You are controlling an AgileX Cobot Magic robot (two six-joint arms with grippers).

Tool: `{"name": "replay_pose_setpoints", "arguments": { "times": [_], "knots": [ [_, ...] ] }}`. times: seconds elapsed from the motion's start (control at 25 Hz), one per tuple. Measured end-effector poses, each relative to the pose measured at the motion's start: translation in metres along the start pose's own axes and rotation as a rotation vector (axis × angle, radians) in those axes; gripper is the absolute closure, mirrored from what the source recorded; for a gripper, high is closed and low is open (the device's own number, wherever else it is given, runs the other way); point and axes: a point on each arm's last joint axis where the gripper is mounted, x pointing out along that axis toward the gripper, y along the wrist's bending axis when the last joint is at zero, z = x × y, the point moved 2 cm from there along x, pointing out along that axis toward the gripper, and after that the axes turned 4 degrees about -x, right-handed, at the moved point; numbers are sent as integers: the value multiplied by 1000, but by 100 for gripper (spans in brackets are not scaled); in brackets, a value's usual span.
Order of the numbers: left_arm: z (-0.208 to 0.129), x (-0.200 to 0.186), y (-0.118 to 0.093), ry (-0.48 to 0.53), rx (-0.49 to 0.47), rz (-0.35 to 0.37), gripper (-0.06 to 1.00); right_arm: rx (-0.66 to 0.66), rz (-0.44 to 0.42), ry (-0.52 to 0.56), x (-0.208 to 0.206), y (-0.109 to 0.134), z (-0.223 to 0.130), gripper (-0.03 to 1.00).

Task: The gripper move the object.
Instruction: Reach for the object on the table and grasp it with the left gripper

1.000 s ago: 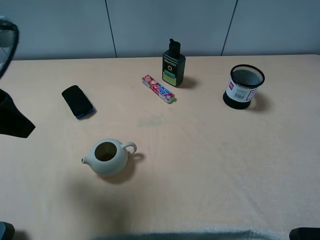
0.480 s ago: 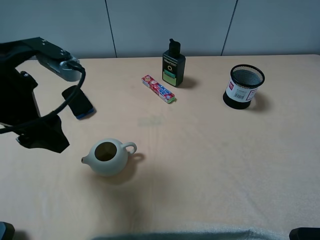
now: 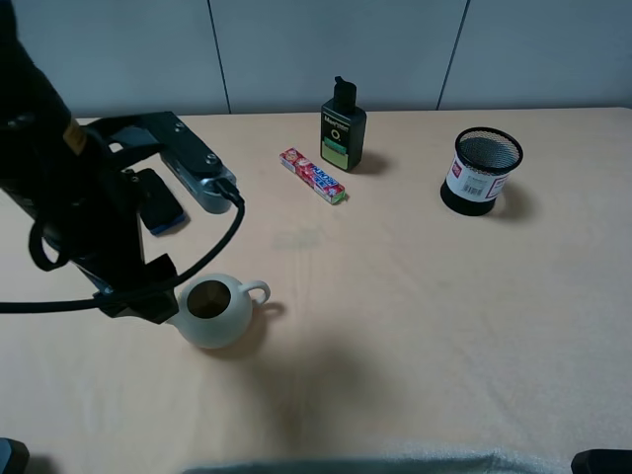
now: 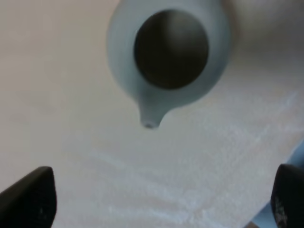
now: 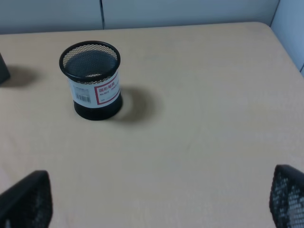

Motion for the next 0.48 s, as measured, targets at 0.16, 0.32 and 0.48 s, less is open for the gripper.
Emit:
{"name": "replay_pose_setpoints", "arguments": {
  "times": [0.16, 0.32, 0.48],
  "knots": [
    [12, 9, -12, 10, 55, -7, 3, 0, 0, -1, 0, 0, 0, 27],
    [19, 22, -25, 17, 106, -17, 3, 0, 0, -1, 0, 0, 0, 27],
    [25, 37, -35, 20, 138, -26, 3, 0, 0, -1, 0, 0, 0, 27]
  ]
}}
